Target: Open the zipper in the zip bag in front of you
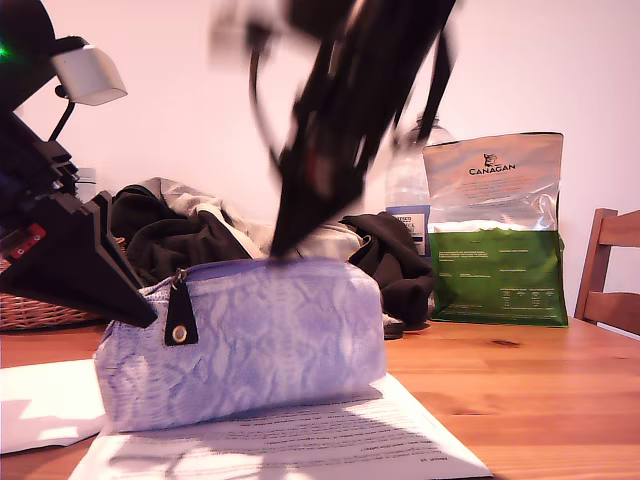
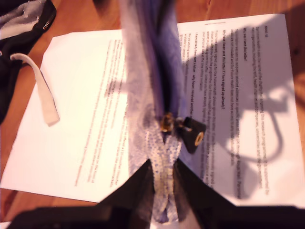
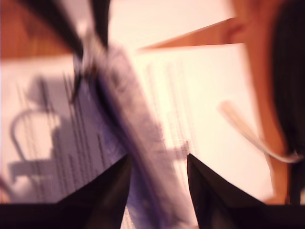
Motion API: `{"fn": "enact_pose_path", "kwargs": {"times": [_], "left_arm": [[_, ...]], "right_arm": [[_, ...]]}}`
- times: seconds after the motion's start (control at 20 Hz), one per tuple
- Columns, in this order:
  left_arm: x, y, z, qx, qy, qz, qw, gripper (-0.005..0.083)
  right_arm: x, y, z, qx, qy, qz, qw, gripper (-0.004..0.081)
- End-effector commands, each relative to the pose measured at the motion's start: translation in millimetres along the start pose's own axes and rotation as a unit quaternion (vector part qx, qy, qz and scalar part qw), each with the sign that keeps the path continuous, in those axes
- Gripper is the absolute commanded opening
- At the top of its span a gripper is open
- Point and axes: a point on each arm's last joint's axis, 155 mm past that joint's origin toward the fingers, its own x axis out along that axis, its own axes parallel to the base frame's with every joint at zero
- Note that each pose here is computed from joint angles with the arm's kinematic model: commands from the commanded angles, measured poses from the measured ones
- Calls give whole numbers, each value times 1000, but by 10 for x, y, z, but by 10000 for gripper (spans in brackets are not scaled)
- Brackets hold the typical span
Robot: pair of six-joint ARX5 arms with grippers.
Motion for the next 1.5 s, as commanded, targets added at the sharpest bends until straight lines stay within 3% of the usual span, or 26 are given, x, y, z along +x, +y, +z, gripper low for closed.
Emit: {"fn": "enact_pose_path", "kwargs": {"times": [0.0,0.1,0.25,0.35,0.65,0.95,1.2,1.35,1.45], "left_arm": [[24,-43,-33,-14,1,-6,1000,-21],[22,-35,-22,-17,-1,-5,1000,-21],[9,0,38,-39,-7,-2,999,-21],[-4,27,82,-55,-12,-1,998,-21],[-71,7,250,-90,-30,-28,995,-21],[-190,-4,505,-108,-55,-62,991,-21],[-232,-27,604,-104,-72,-75,989,-21],[-267,-32,668,-101,-82,-79,988,-21],[-275,-43,700,-100,-89,-84,987,-21]], "right_arm": [[-150,92,60,91,-11,18,996,326],[-251,265,159,187,-31,66,980,260],[-366,384,319,234,-62,109,964,247],[-384,455,316,252,-65,123,958,247],[-365,636,306,274,-138,139,942,247],[-291,709,351,249,-225,137,932,247],[-223,506,213,262,-234,100,931,247],[-148,431,109,281,-222,95,929,247],[-110,447,85,306,-217,112,920,252]]}}
